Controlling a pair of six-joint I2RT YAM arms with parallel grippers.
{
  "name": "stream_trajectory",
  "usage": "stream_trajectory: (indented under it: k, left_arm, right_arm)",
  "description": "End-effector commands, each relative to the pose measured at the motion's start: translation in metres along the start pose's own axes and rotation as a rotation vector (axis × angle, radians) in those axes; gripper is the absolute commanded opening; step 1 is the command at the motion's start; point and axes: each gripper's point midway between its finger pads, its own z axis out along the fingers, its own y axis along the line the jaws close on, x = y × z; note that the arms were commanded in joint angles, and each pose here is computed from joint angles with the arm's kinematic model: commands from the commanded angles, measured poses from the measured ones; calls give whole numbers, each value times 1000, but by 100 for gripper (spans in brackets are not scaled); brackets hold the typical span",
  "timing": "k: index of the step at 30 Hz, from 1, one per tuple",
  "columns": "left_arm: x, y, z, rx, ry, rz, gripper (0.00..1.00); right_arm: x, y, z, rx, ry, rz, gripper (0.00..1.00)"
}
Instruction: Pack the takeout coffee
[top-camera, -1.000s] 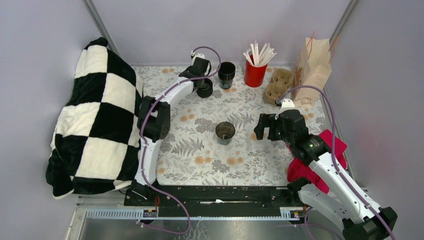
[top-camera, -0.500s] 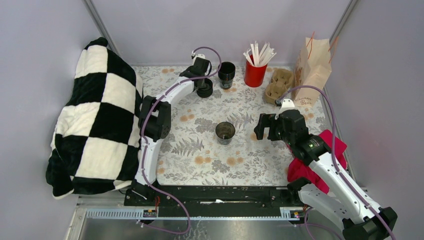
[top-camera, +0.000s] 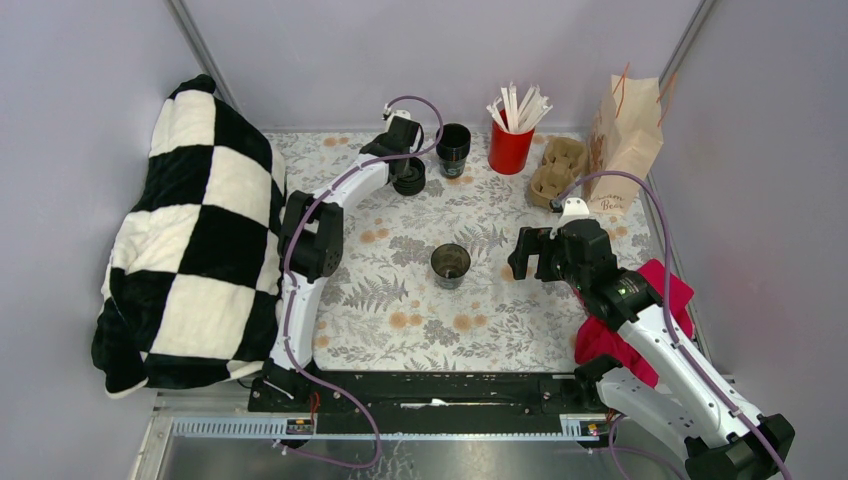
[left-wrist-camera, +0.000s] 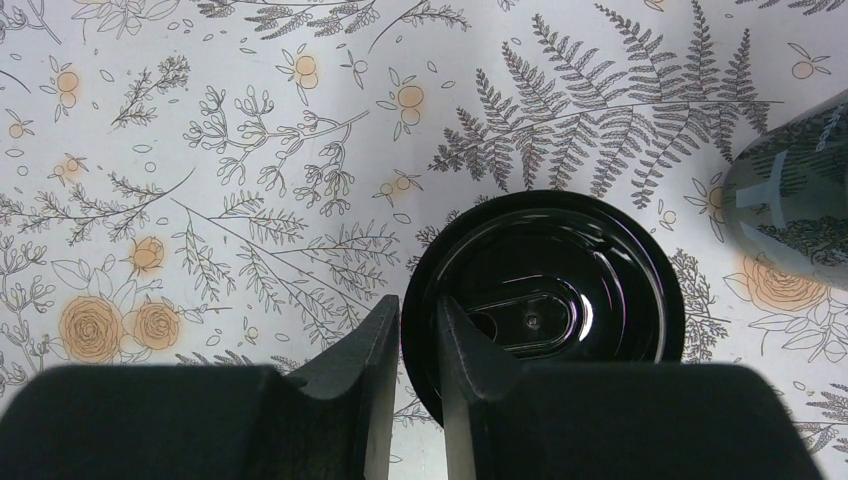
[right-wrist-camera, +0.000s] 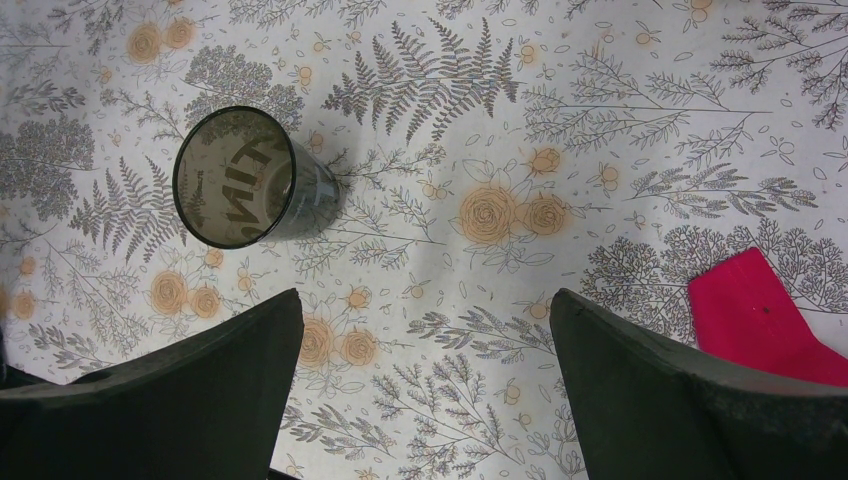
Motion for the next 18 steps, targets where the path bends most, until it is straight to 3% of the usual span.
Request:
stream_trajectory:
  k: [1, 18]
  left_arm:
    - [-30, 1, -10, -3, -72, -25, 23]
    - [-33, 1, -14, -8, -82, -22, 21]
  right_arm:
    - [-8, 0, 0, 5, -35, -10, 100]
    - [-8, 1, 0, -1, -32, -10, 100]
